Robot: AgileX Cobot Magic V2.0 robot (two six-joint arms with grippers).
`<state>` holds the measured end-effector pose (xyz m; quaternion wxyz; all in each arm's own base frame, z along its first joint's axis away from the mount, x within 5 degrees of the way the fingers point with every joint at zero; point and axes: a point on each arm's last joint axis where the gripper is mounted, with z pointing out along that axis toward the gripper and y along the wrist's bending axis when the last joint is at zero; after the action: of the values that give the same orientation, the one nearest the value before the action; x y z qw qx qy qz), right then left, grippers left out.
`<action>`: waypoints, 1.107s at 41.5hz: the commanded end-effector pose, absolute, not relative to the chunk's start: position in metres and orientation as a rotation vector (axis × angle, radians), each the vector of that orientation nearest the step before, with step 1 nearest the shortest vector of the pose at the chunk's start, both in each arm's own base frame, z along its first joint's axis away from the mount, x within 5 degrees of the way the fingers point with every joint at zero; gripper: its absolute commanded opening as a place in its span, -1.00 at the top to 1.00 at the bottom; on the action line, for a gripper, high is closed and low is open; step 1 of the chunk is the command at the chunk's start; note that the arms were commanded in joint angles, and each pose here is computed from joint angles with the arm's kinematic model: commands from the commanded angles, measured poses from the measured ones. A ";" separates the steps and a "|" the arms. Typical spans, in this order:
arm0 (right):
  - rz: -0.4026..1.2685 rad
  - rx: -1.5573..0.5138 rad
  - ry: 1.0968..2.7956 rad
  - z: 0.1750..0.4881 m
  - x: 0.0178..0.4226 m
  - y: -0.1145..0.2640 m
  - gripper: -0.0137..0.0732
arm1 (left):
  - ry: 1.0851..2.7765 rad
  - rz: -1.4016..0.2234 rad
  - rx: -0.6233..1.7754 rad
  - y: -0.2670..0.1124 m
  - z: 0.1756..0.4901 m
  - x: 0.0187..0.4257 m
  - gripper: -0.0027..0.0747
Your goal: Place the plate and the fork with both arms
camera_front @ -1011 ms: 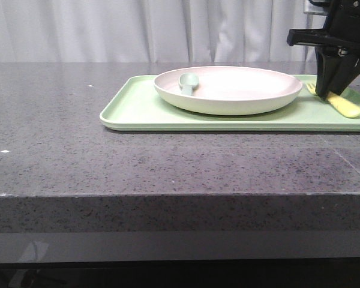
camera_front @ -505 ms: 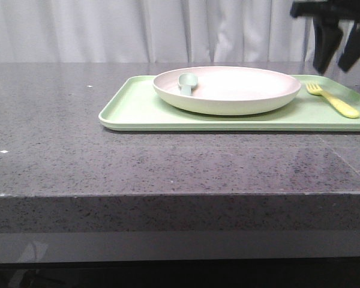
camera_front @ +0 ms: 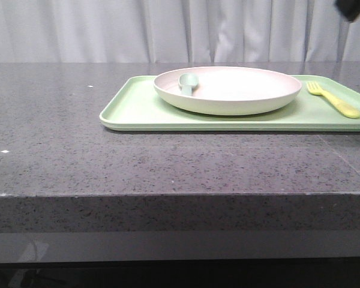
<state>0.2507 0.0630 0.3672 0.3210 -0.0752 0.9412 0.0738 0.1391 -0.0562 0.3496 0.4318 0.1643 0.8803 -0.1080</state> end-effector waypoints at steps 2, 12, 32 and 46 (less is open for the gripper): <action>0.162 -0.216 2.309 0.390 0.208 0.050 -0.05 | 2.105 -0.289 0.375 -0.056 0.364 0.140 0.34; 0.147 -0.214 2.215 0.382 0.137 0.032 -0.05 | 2.105 -0.289 0.375 -0.056 0.364 0.140 0.34; 0.158 -0.204 2.118 0.368 0.058 0.014 -0.05 | 2.103 -0.289 0.374 -0.056 0.364 0.141 0.34; 0.163 -0.199 2.072 0.372 0.058 0.014 0.33 | 2.103 -0.289 0.374 -0.056 0.364 0.141 0.54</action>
<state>0.0542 0.0137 0.3593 0.4574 -0.0807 0.8828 0.0701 0.1391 -0.0562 0.3496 0.4318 0.1643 0.8803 -0.1080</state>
